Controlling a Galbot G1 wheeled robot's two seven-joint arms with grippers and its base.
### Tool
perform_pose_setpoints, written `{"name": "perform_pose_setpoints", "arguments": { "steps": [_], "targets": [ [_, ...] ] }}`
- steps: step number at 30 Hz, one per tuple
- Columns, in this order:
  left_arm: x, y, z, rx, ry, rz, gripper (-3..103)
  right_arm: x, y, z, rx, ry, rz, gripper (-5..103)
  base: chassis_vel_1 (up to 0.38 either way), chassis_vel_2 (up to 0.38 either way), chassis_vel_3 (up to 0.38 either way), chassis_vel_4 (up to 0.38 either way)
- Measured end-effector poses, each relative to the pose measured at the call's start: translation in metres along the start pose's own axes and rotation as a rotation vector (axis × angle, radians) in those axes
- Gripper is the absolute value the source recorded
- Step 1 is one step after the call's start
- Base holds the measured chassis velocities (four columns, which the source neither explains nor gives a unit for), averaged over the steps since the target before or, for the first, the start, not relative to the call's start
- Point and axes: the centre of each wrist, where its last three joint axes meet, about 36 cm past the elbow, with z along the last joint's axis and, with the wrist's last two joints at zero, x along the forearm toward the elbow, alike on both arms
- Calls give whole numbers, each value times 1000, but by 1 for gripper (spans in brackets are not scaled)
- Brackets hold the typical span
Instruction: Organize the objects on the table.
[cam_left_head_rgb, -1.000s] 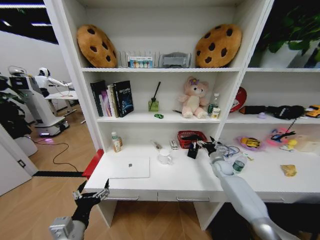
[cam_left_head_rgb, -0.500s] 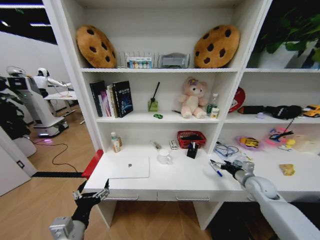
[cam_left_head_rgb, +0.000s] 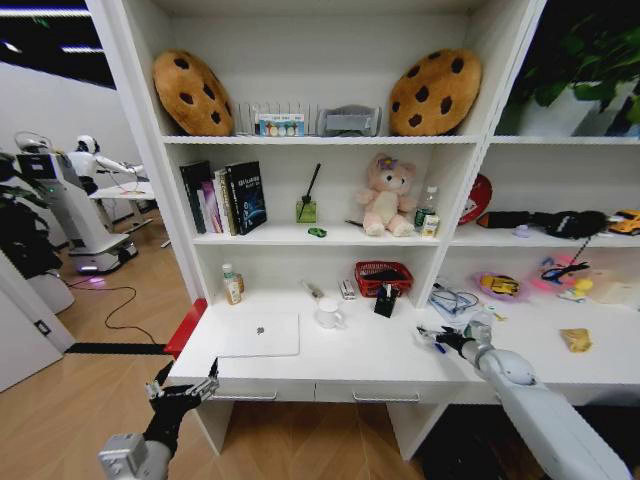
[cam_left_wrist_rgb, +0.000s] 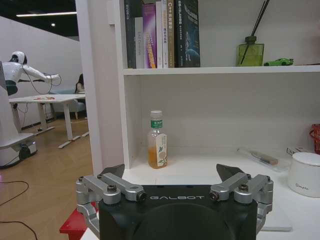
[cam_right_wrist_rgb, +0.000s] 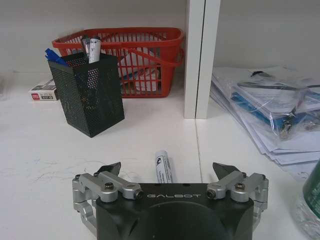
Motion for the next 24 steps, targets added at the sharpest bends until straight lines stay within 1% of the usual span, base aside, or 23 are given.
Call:
{"name": "perform_pose_setpoints", "arguments": {
  "steps": [3, 6, 7, 8, 9, 11, 12, 14, 15, 16, 17, 20, 21, 23, 24],
  "targets": [
    [0, 0, 0, 0, 0, 0, 100, -12, 1, 3, 6, -7, 3, 100, 0, 0, 0, 0],
    [0, 0, 0, 0, 0, 0, 100, -15, 2, 2, 8, -13, 2, 100, 0, 0, 0, 0],
    [0, 0, 0, 0, 0, 0, 100, -17, 4, 2, 8, -14, -2, 102, 0, 0, 0, 0],
    [0, 0, 0, 0, 0, 0, 100, -18, 5, 2, 7, -13, -4, 102, 0, 0, 0, 0],
    [0, 0, 0, 0, 0, 0, 100, -20, 7, 3, 7, -11, -5, 93, 0, 0, 0, 0],
    [0, 0, 0, 0, 0, 0, 100, -21, 8, 4, 5, -10, -7, 93, 0, 0, 0, 0],
    [0, 0, 0, 0, 0, 0, 100, -22, 9, 4, 3, -8, -8, 83, 0, 0, 0, 0],
    [0, 0, 0, 0, 0, 0, 100, -22, 11, 6, 2, -5, -11, 83, 0, 0, 0, 0],
    [0, 0, 0, 0, 0, 0, 100, -21, 12, 6, 1, -4, -11, 71, 0, 0, 0, 0],
    [0, 0, 0, 0, 0, 0, 100, -20, 12, 7, 1, -4, -11, 71, 0, 0, 0, 0],
    [0, 0, 0, 0, 0, 0, 100, -20, 11, 7, 1, -4, -11, 61, 0, 0, 0, 0],
    [0, 0, 0, 0, 0, 0, 100, -19, 12, 6, -1, -5, -11, 61, 0, 0, 0, 0],
    [0, 0, 0, 0, 0, 0, 100, -19, 12, 5, -3, -4, -11, 50, 0, 0, 0, 0],
    [0, 0, 0, 0, 0, 0, 100, -18, 11, 5, -3, -3, -11, 50, 0, 0, 0, 0],
    [0, 0, 0, 0, 0, 0, 100, -18, 9, 5, -1, 0, -10, 39, 0, 0, 0, 0]
  ]
}}
